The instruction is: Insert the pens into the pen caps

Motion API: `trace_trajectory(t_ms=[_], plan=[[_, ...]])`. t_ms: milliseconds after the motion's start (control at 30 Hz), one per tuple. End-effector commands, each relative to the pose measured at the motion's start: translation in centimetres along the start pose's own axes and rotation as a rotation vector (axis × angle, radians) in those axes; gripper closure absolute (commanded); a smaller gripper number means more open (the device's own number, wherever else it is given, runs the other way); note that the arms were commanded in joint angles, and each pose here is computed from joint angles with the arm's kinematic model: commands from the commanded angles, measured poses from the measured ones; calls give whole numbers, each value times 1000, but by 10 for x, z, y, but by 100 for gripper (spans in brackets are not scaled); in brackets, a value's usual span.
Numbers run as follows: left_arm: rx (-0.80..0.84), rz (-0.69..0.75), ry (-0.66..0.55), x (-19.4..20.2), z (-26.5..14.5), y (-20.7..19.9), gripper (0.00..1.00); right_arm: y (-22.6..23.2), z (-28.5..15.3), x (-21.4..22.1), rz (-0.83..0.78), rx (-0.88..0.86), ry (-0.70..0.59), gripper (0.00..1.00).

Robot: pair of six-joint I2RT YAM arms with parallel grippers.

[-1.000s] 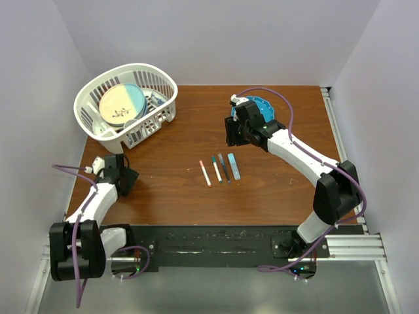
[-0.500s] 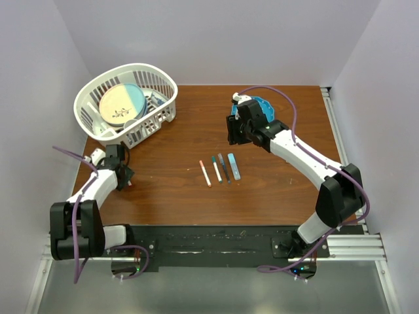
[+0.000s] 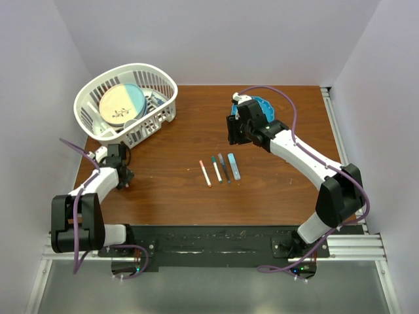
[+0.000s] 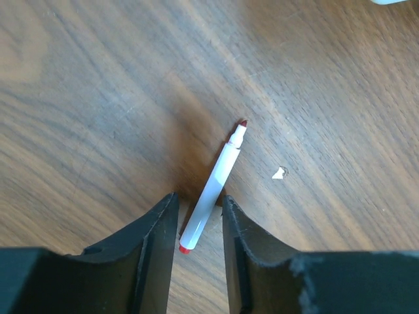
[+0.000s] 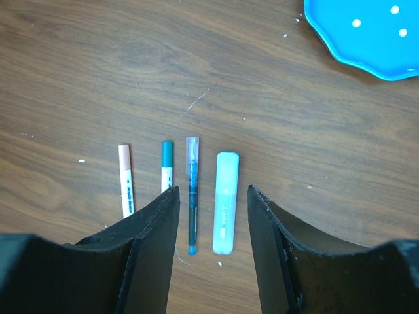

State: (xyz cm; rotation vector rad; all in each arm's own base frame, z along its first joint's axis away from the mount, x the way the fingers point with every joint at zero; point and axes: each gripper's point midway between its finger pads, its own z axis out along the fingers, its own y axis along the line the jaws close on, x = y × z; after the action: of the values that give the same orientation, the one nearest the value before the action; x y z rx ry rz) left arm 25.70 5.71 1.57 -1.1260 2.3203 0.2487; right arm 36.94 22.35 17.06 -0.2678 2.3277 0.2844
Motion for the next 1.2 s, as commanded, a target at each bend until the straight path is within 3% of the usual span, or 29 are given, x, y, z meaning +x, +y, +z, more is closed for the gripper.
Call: trace_trajectory(t_ms=[0, 67, 200, 433, 700, 900, 1167], plan=[[-3, 55, -23, -5, 8, -3, 65, -3, -14, -20, -3, 11, -69, 51], [3, 72, -16, -3, 10, -5, 70, -3, -16, -20, -2, 11, -72, 51], [42, 88, 21, 5, 12, -12, 100, -2, -18, -20, -4, 4, -73, 51], [290, 141, 3, 3, -18, -59, 100, 31, -38, -13, 65, -205, -95, 49], [1024, 285, 34, 55, -129, -173, 100, 71, -68, -14, 274, -475, -191, 43], [1410, 419, 114, 113, -214, -213, 100, 91, -64, 3, 370, -589, -163, 41], [1615, 428, 194, 142, -269, -231, 100, 93, -59, 10, 421, -560, -165, 43]])
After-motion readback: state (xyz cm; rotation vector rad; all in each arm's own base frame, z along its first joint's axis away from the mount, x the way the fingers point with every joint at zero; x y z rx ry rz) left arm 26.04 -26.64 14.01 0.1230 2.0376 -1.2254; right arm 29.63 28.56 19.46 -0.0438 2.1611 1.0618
